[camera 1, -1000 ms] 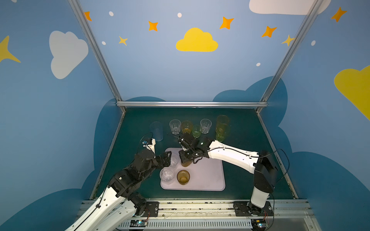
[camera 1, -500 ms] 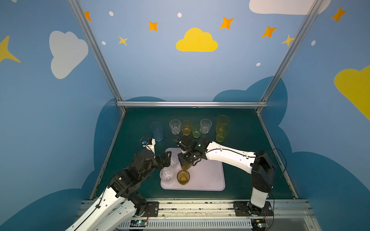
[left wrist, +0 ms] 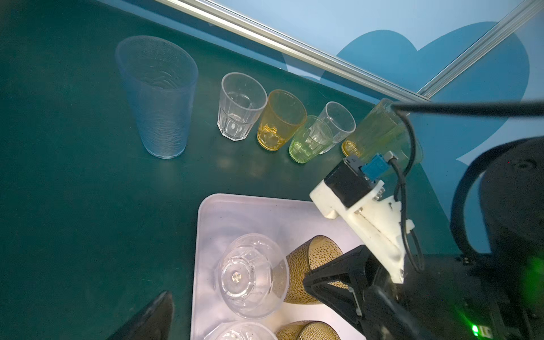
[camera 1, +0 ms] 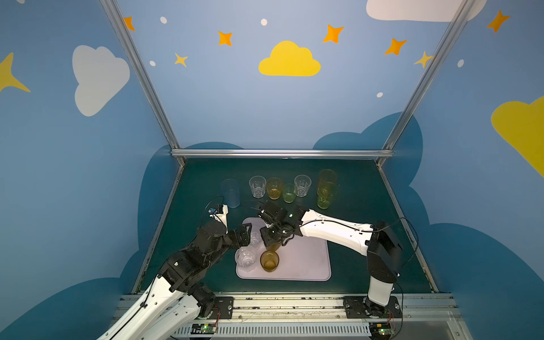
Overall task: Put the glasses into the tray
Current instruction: 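Lower the dimpled gold glass onto the tray beside the other gold glass, then open and raise right gripper while left gripper reaches toward the glass row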
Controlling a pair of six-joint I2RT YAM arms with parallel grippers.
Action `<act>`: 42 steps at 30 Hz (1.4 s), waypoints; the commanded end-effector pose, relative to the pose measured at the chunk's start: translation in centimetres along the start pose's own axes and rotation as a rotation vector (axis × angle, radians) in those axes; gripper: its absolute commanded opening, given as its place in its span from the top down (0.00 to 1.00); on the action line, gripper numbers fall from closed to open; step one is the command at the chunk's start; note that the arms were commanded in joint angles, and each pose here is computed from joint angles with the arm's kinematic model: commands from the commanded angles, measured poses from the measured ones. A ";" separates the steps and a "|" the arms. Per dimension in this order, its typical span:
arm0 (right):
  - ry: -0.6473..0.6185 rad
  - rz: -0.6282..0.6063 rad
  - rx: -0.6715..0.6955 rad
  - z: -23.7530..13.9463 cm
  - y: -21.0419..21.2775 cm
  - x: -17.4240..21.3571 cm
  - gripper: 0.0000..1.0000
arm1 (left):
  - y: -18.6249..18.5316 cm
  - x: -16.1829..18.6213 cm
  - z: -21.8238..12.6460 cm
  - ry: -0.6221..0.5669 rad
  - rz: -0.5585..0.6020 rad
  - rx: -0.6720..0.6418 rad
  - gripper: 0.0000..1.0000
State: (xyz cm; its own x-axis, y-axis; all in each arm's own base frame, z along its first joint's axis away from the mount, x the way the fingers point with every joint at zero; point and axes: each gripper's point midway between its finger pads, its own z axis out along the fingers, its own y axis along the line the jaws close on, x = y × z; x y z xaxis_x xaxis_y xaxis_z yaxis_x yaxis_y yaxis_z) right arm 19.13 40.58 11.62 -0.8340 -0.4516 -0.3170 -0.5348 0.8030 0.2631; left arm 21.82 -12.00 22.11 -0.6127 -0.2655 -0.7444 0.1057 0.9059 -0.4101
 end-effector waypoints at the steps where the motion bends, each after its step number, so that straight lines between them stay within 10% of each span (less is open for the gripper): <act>1: 0.015 -0.008 -0.018 0.0 0.9 0.2 0.89 | 0.1 0.2 0.0 -0.001 -0.004 0.001 0.00; 42: -0.217 0.059 0.026 -7.1 -3.9 -3.1 0.14 | -1.9 -1.8 0.8 -0.021 -0.058 0.036 0.00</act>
State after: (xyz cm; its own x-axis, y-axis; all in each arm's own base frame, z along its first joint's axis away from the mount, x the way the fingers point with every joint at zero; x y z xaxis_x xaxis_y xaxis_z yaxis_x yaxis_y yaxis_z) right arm 22.25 37.41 16.76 -0.8237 -0.3484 -0.4474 -0.4917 0.8318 0.2575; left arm 22.87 -12.52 22.19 -0.6187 -0.2806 -0.7338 0.0774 0.9078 -0.4123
